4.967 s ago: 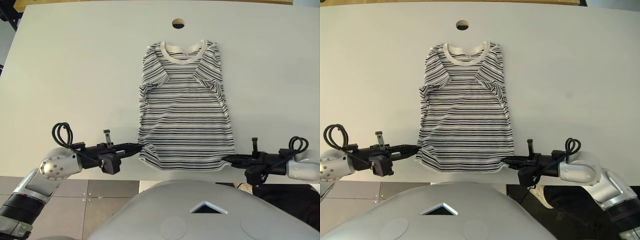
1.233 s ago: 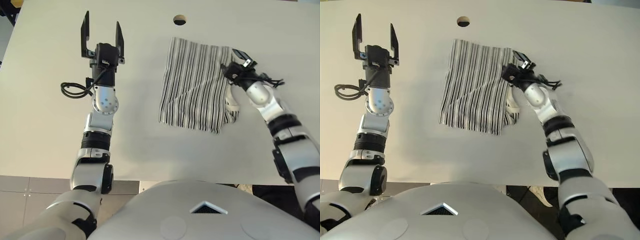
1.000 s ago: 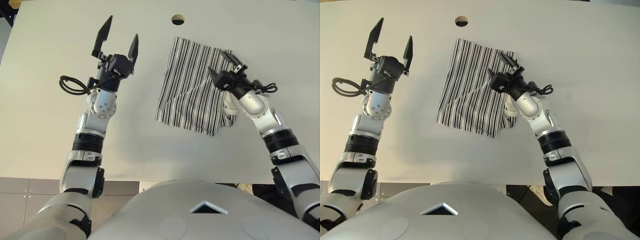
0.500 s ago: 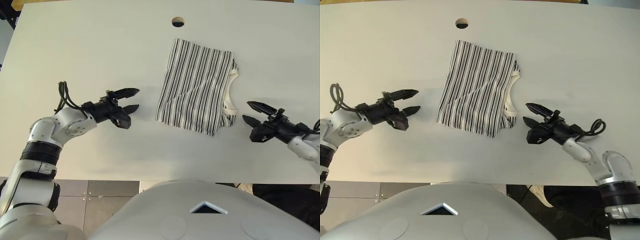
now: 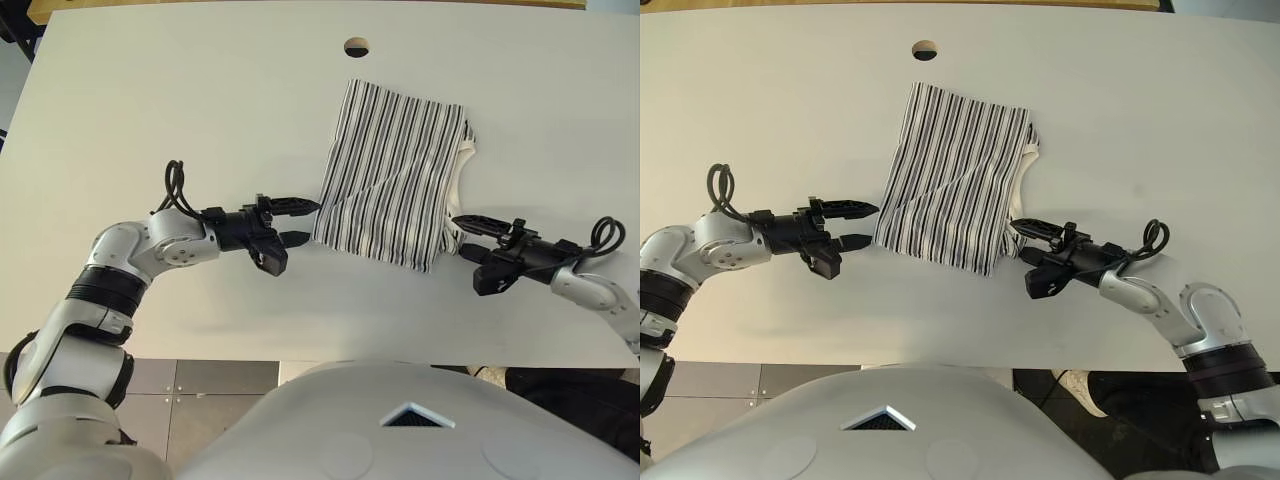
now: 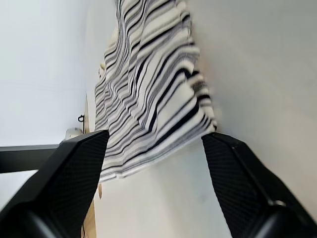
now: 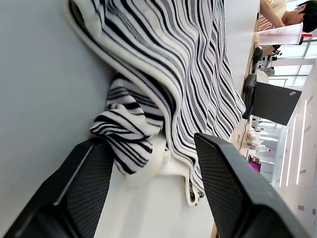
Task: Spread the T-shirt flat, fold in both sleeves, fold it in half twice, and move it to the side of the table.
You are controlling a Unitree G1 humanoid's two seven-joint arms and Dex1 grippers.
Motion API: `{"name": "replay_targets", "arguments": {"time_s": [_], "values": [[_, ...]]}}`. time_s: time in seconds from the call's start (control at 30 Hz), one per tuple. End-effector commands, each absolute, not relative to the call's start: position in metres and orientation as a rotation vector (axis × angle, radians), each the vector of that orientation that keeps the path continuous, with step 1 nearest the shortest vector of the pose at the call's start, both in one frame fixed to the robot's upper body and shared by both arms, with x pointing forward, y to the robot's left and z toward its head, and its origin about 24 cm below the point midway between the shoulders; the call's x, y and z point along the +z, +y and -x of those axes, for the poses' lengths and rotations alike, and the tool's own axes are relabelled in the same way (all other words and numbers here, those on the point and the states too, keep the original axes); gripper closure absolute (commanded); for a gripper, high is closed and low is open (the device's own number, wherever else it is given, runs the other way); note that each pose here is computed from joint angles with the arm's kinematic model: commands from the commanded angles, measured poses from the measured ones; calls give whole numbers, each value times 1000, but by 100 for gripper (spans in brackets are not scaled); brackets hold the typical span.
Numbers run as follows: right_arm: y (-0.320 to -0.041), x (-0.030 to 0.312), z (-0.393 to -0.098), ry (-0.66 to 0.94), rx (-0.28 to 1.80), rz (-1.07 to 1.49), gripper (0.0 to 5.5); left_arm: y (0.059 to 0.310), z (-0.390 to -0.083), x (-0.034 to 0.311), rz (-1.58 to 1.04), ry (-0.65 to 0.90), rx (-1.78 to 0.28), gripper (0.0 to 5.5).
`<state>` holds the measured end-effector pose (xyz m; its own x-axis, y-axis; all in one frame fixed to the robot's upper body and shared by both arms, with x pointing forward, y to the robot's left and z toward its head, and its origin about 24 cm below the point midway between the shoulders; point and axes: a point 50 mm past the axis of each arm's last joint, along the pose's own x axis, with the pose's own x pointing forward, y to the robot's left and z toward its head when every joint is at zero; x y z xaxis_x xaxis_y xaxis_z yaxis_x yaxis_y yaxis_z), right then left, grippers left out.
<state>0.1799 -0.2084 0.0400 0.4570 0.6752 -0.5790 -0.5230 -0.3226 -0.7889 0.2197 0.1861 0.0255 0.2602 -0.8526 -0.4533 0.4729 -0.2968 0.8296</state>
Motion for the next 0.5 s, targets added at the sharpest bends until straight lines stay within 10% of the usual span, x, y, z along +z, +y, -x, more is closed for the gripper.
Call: {"name": "replay_targets", "arguments": {"time_s": [0.03, 0.5], "values": [[-205, 25, -173, -77, 1321, 1467, 261, 182, -205, 4, -1298, -306, -1545, 201], [-191, 16, -184, -120, 1415, 1440, 261, 174, -215, -9, -1268, -267, -1588, 326]]}}
